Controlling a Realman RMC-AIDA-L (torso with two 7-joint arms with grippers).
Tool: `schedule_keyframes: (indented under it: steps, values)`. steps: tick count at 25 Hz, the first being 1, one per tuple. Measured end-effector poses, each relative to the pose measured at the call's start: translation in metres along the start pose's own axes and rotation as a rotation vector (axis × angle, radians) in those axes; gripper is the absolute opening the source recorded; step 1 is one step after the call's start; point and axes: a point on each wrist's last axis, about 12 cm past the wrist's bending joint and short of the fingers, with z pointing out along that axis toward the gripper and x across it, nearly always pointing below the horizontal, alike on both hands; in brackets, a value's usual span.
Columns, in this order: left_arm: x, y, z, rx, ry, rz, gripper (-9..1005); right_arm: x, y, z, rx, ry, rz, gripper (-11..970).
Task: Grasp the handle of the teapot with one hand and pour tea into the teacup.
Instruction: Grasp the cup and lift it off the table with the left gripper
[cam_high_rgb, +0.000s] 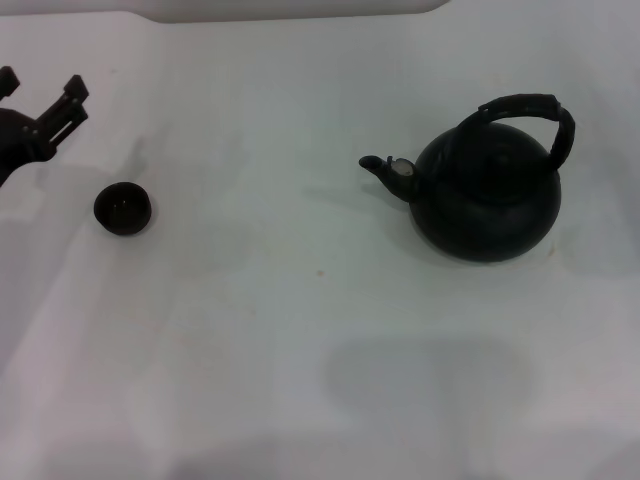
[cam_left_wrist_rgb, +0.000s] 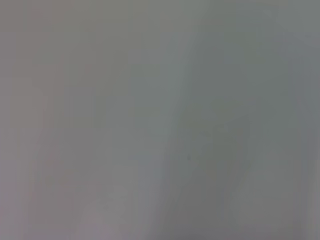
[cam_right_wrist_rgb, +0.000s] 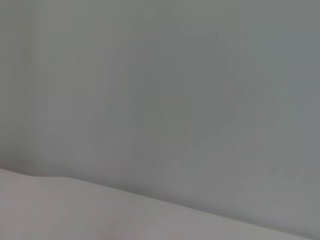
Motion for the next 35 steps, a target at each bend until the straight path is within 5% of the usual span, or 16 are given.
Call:
schedule_keyframes:
  steps: [7,14,24,35]
  values:
    - [-0.006,-0.01,0.01,0.014,0.06,0.016,890,0.002,0.001,0.001,0.001,0.01,0.005,809]
    - [-0.013,-0.019,-0.003,-0.002,0.149,-0.017,890,0.001,-0.001,0.004,0.007,0.02,-0.005,809]
    - [0.005,-0.038,-0.011,-0.055,0.278,-0.078,891,0.001,-0.002,0.011,0.02,0.053,-0.036,808]
    - [0.017,-0.043,-0.01,-0.093,0.329,-0.098,891,-0.003,-0.002,0.013,0.014,0.042,-0.046,808]
